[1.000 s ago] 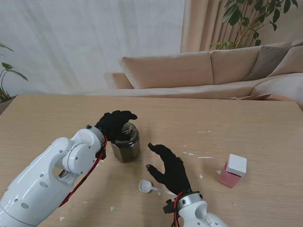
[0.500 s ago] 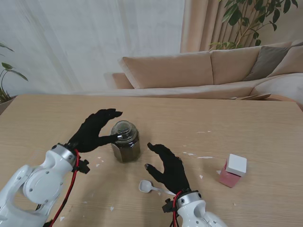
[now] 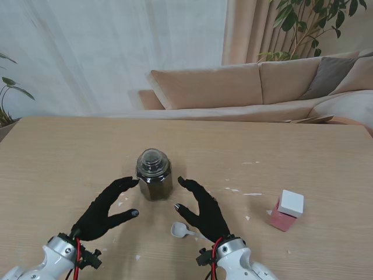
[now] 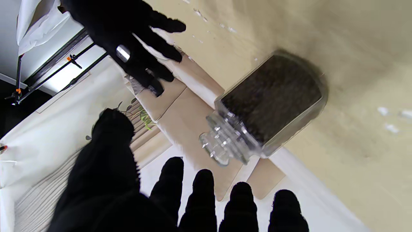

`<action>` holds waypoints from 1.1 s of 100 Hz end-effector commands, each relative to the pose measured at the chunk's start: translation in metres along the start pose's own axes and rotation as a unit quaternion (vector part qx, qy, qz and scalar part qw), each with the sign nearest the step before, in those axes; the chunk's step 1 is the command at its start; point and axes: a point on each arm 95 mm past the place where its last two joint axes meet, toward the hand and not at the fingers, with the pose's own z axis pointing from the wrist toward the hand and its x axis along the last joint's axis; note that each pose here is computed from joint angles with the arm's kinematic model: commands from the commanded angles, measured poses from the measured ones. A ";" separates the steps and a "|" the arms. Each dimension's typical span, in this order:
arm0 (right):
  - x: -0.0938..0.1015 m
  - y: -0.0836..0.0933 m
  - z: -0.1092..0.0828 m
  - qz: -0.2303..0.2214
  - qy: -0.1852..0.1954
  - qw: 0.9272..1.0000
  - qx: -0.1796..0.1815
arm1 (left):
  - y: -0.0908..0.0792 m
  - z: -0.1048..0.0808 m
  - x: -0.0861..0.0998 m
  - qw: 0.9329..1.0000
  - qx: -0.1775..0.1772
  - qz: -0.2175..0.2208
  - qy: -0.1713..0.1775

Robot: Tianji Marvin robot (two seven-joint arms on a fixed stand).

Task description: Portion coffee beans from the glass jar into the coffee jar

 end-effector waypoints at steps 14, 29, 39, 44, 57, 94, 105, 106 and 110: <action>-0.007 -0.011 -0.004 0.005 -0.001 1.000 0.031 | 0.035 -0.014 -0.014 0.998 -0.018 -0.058 -0.031; -0.013 -0.018 -0.004 0.015 0.000 0.999 0.037 | 0.048 -0.013 -0.019 0.995 -0.002 -0.091 -0.035; -0.016 -0.020 -0.002 0.019 0.002 0.999 0.040 | 0.053 -0.010 -0.020 0.994 0.009 -0.107 -0.030; -0.016 -0.021 -0.001 0.020 0.004 0.999 0.043 | 0.055 -0.009 -0.021 0.993 0.011 -0.112 -0.028; -0.016 -0.021 0.000 0.019 0.008 0.999 0.047 | 0.061 -0.006 -0.024 0.991 0.012 -0.134 -0.029; -0.012 -0.020 -0.003 0.011 0.015 0.999 0.045 | 0.059 0.001 -0.022 0.985 0.013 -0.171 -0.025; -0.012 -0.021 -0.003 0.006 0.018 0.999 0.047 | 0.059 0.002 -0.021 0.985 0.011 -0.172 -0.022; -0.012 -0.022 -0.003 0.006 0.018 0.999 0.047 | 0.059 0.002 -0.021 0.985 0.010 -0.172 -0.022; -0.013 -0.022 -0.003 0.004 0.017 0.999 0.048 | 0.060 0.002 -0.021 0.985 0.008 -0.171 -0.022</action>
